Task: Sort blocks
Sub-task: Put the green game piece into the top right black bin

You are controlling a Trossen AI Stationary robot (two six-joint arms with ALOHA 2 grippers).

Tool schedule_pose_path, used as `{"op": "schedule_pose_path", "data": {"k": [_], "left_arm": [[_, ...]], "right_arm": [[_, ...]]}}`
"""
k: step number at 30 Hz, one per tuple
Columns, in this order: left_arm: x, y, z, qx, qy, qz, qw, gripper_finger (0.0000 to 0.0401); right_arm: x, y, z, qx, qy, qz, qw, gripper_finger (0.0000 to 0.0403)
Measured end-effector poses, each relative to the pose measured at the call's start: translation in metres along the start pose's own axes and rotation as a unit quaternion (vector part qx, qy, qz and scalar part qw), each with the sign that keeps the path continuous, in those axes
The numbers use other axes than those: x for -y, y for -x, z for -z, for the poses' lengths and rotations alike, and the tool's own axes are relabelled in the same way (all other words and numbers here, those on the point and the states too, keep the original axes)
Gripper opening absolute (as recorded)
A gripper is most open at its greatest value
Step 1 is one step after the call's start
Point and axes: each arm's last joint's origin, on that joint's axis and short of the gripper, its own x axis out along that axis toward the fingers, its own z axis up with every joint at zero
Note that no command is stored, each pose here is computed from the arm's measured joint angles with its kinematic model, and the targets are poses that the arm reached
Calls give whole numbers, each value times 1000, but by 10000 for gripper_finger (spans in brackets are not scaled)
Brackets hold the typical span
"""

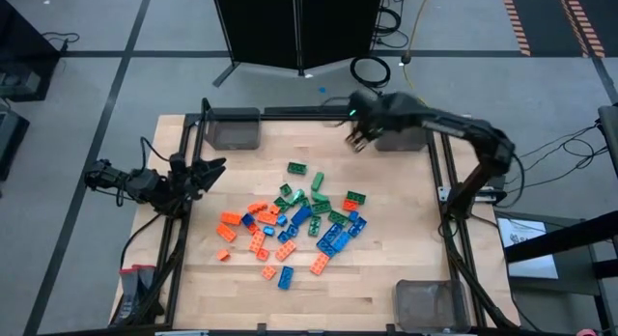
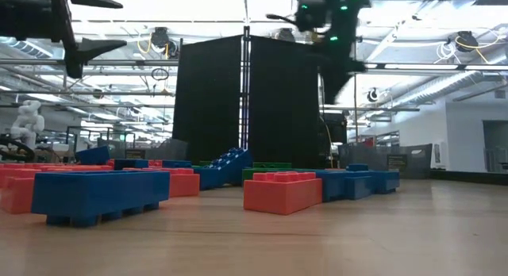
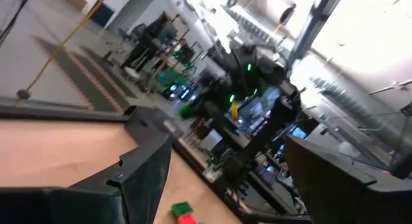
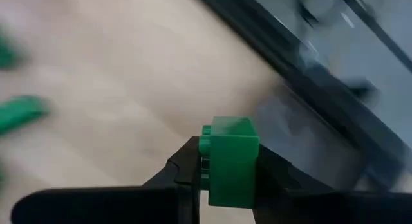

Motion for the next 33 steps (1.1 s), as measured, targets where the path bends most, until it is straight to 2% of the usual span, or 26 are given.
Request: {"op": "schedule_pose_path", "data": {"k": [4,6,11,15,23,26,28,30,33], "left_arm": [[-4,0,5,-12,5,-27,1000,303],[-7,0,7,-16,8,-43,999,303],[-10,1,10,-22,19,-66,997,303],[-11,1,11,-25,23,-70,997,303],[-11,1,11,-24,24,-69,997,303],[-11,1,11,-24,24,-70,997,303],[-11,1,11,-24,24,-70,997,303],[-11,1,11,-24,24,-70,997,303],[-11,1,11,-24,22,-70,997,303]], "right_arm": [[48,-4,1,-32,-90,26,995,71],[60,-8,0,-43,-114,26,992,71],[75,-25,-2,-58,-126,68,988,71],[81,-36,-7,-63,-115,72,989,74],[86,-60,-12,-98,-118,73,985,193],[85,-63,-12,-104,-111,55,987,211],[82,-61,-14,-102,-113,24,988,215],[77,-53,-16,-92,-114,-22,989,215],[54,-32,-24,-38,-96,-123,987,209]]}}
